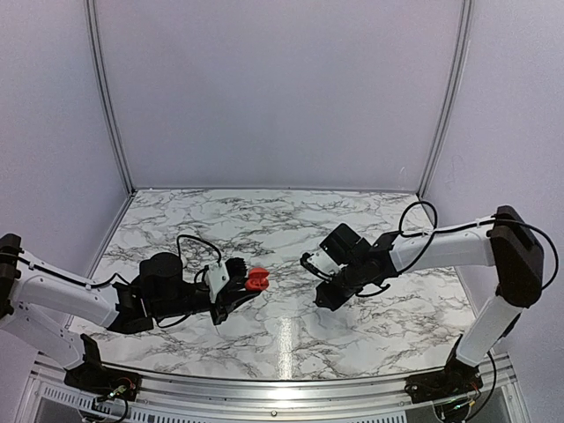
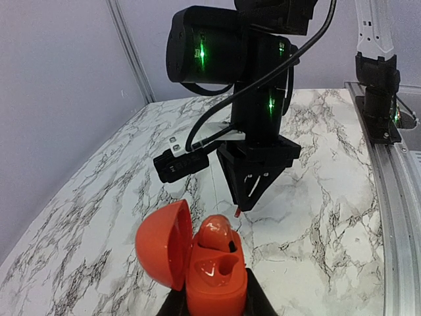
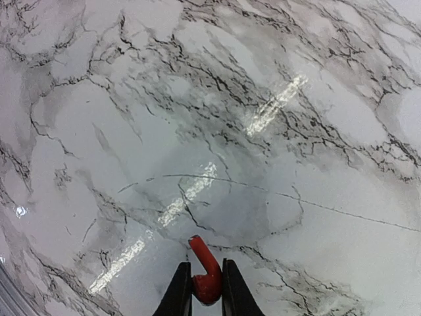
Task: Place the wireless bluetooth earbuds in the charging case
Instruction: Place the left earbud at the center of the board.
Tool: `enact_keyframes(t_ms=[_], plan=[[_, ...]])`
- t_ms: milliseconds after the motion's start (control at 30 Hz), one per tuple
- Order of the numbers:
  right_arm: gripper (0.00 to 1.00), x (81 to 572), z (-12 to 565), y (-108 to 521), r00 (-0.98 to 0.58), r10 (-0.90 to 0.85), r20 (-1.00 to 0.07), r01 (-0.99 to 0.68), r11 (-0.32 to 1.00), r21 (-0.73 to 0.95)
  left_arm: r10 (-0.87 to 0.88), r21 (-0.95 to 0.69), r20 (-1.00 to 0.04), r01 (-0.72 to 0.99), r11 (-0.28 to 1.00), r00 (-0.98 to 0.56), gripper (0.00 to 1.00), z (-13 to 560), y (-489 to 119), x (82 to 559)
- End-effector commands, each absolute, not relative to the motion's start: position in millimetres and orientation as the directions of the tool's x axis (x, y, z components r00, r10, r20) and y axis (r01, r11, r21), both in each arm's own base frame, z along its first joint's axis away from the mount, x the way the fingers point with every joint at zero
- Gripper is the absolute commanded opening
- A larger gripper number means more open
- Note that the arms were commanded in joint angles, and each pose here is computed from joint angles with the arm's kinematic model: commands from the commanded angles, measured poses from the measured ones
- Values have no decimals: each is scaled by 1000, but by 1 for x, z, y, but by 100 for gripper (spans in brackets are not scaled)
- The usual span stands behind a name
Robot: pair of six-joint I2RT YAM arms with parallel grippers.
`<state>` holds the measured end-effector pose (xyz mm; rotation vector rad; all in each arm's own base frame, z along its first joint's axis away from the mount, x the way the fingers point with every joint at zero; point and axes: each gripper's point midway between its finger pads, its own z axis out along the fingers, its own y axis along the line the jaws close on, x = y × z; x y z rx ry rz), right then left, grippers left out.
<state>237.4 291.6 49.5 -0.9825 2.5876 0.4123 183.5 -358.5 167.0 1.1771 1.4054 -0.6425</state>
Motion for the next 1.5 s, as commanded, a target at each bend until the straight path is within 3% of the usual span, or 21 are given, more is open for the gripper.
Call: enact_keyframes(t_ms=[0, 267, 433, 1133, 1467], plan=[[9, 264, 57, 315, -693, -494, -525, -660, 728, 187, 245, 229, -959, 896, 380, 141, 0, 180, -356, 187], [22, 269, 34, 316, -711, -499, -495, -643, 747, 171, 253, 236, -957, 893, 382, 145, 0, 178, -355, 187], [40, 263, 33, 319, -712, -507, -487, -654, 730, 197, 257, 239, -955, 894, 380, 146, 0, 177, -356, 188], [40, 217, 44, 353, -669, -559, -489, -743, 497, 448, 250, 236, -957, 894, 382, 146, 0, 180, -357, 189], [36, 232, 77, 369, -561, -609, -561, -828, 423, 368, 199, 190, -973, 897, 399, 117, 0, 192, -348, 189]])
